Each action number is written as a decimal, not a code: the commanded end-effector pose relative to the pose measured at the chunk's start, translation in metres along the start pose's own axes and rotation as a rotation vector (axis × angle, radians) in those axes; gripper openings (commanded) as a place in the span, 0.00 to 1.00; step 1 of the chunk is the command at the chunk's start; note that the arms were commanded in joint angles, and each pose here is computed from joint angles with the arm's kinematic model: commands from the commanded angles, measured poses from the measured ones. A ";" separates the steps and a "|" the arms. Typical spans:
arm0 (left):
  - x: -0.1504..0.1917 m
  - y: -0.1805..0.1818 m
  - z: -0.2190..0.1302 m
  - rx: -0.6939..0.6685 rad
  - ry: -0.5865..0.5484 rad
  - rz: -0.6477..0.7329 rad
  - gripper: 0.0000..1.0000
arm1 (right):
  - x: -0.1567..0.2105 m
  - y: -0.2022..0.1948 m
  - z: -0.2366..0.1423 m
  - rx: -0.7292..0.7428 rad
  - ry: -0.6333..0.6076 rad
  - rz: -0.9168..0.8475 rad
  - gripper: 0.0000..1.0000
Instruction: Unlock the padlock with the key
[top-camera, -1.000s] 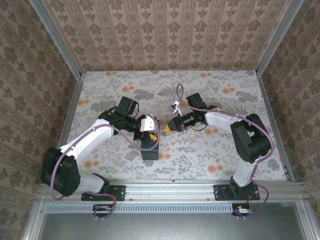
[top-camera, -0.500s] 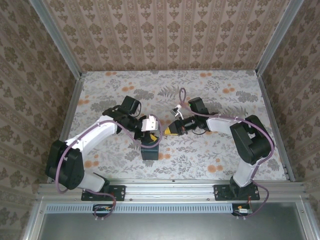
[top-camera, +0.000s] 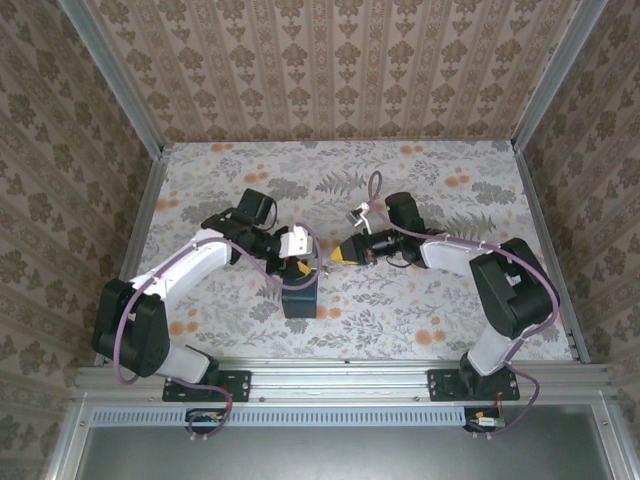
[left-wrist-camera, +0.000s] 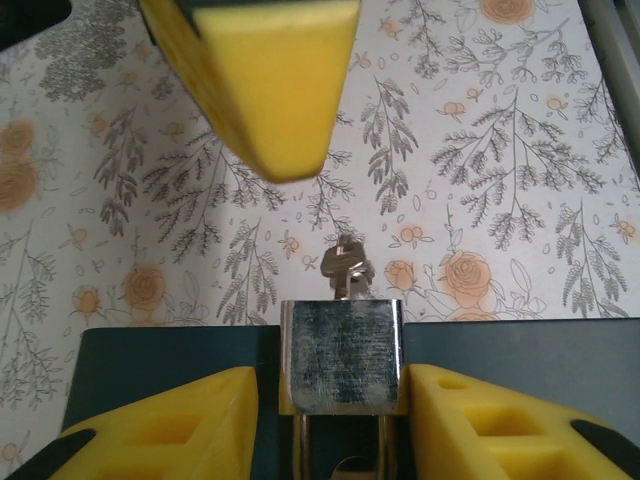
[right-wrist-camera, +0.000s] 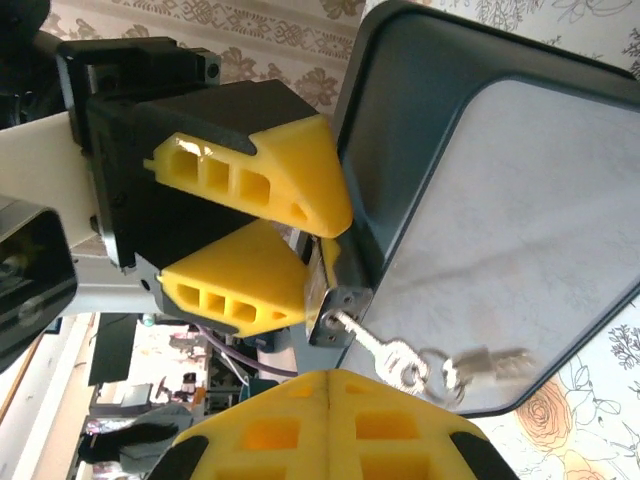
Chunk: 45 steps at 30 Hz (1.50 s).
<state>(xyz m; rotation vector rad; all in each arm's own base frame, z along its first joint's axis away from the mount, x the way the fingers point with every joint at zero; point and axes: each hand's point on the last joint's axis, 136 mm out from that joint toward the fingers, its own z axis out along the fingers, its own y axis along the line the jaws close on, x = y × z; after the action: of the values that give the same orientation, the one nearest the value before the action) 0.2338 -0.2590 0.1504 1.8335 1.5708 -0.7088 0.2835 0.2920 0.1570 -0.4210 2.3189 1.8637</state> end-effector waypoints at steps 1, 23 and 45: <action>-0.008 -0.001 -0.005 0.000 -0.049 0.006 0.43 | 0.002 -0.007 -0.012 0.042 -0.025 -0.004 0.07; -0.005 -0.004 -0.002 0.017 -0.045 -0.011 0.41 | -0.013 -0.034 0.007 -0.009 -0.112 0.081 0.49; -0.005 -0.002 -0.002 0.013 -0.042 -0.014 0.40 | 0.001 -0.019 0.024 -0.051 -0.065 0.056 0.49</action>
<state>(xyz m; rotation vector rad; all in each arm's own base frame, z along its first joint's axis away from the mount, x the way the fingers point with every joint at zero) 0.2335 -0.2602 0.1532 1.8227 1.5562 -0.7307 0.2906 0.3090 0.1301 -0.2643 2.2924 1.9266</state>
